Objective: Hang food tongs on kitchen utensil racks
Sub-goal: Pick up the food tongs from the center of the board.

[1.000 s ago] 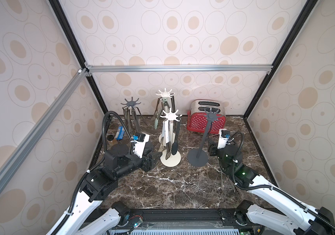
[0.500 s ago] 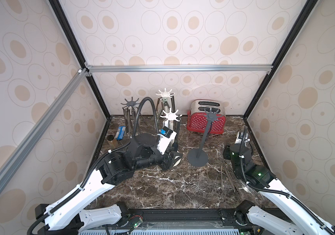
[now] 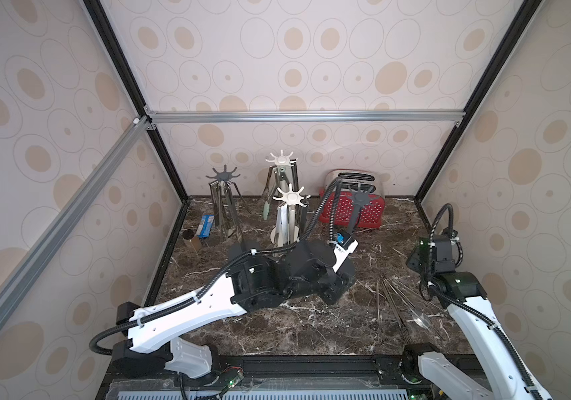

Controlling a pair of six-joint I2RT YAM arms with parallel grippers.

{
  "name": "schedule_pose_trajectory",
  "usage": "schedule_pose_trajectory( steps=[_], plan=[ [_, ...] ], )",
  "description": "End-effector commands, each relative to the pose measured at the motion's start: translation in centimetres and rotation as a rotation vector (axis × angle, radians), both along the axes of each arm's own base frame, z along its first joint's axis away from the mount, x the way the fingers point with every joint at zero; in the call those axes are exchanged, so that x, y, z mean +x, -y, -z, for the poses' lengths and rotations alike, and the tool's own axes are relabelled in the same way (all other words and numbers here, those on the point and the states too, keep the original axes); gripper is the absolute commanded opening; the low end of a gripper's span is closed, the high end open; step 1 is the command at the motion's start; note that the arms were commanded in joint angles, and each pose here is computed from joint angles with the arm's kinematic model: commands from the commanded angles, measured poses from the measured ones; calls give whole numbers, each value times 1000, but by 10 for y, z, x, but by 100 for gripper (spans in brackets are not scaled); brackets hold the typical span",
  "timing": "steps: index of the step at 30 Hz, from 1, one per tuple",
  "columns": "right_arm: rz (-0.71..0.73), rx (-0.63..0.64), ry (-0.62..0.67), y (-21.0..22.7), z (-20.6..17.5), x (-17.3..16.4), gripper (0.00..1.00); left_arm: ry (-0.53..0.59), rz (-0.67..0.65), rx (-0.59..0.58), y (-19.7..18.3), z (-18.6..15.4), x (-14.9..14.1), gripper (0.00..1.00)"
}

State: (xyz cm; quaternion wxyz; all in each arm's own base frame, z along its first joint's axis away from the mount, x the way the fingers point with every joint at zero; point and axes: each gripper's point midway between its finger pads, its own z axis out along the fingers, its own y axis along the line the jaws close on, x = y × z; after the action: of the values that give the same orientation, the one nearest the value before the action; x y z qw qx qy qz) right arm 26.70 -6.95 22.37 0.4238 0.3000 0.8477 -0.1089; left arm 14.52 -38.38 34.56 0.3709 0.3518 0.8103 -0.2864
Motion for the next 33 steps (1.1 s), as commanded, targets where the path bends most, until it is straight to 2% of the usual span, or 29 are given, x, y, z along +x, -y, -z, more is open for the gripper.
schedule_pose_trajectory(
  steps=[1, 9, 16, 23, 29, 33],
  plan=[
    [37, 64, -18, 10, -1, -8, 66, -40, -74, -11, 19, 3, -4, 48],
    [111, 119, 16, 33, -4, -21, 67, -146, -148, 84, 79, 64, -16, 48],
    [131, 104, 40, 39, -21, -24, 71, -217, -222, 217, 121, 138, -11, 48],
    [140, 90, 66, 40, -29, -30, 71, -193, -307, 312, 139, 186, 4, 51],
    [127, 109, 72, 37, -29, -29, 71, -221, -315, 348, 159, 229, 9, 51],
    [108, 120, 74, 34, -27, -27, 71, -220, -337, 358, 161, 246, 20, 50]
  ],
)
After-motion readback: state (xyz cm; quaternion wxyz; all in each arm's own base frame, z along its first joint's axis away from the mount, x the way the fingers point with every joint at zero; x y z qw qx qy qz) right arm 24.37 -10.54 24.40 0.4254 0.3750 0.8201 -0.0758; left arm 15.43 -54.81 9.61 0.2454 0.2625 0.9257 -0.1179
